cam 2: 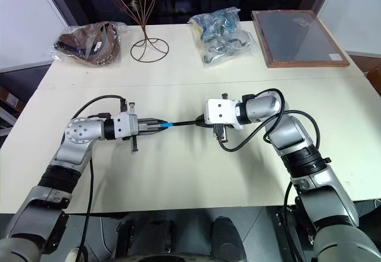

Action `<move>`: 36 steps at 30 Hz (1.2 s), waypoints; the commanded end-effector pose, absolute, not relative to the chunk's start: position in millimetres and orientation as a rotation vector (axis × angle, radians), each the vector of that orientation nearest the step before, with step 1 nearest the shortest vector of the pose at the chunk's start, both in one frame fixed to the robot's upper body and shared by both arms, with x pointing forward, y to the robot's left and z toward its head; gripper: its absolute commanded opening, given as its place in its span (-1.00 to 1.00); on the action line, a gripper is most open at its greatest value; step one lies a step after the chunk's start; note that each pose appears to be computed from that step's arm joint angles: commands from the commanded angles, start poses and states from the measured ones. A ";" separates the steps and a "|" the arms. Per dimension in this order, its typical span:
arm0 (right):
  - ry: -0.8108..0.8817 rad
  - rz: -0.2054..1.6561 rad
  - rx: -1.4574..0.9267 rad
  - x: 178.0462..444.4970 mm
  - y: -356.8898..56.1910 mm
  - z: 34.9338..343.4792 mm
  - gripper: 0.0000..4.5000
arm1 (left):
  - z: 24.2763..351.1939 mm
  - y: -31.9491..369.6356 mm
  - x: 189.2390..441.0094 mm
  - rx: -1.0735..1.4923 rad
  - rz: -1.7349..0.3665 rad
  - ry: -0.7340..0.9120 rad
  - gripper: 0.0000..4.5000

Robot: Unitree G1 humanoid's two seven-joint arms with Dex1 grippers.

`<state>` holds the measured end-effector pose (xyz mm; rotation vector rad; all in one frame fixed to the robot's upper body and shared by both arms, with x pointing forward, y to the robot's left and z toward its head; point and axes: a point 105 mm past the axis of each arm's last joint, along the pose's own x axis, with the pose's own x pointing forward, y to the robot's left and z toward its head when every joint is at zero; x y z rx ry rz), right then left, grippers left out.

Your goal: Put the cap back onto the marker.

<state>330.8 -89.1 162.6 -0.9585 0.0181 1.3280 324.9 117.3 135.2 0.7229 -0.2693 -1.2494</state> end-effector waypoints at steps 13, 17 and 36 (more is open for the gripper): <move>-0.026 1.394 -0.976 319.2 -71.6 168.3 -0.99 | 139.4 112.6 324.6 0.800 -1.240 -0.340 -1.00; -0.021 1.399 -0.976 318.3 -70.5 167.5 -0.99 | 138.8 112.3 324.0 0.828 -1.237 -0.357 -1.00; -0.090 1.408 -1.014 310.5 -53.9 170.1 -0.99 | 143.6 107.8 323.5 0.724 -1.244 -0.349 -1.00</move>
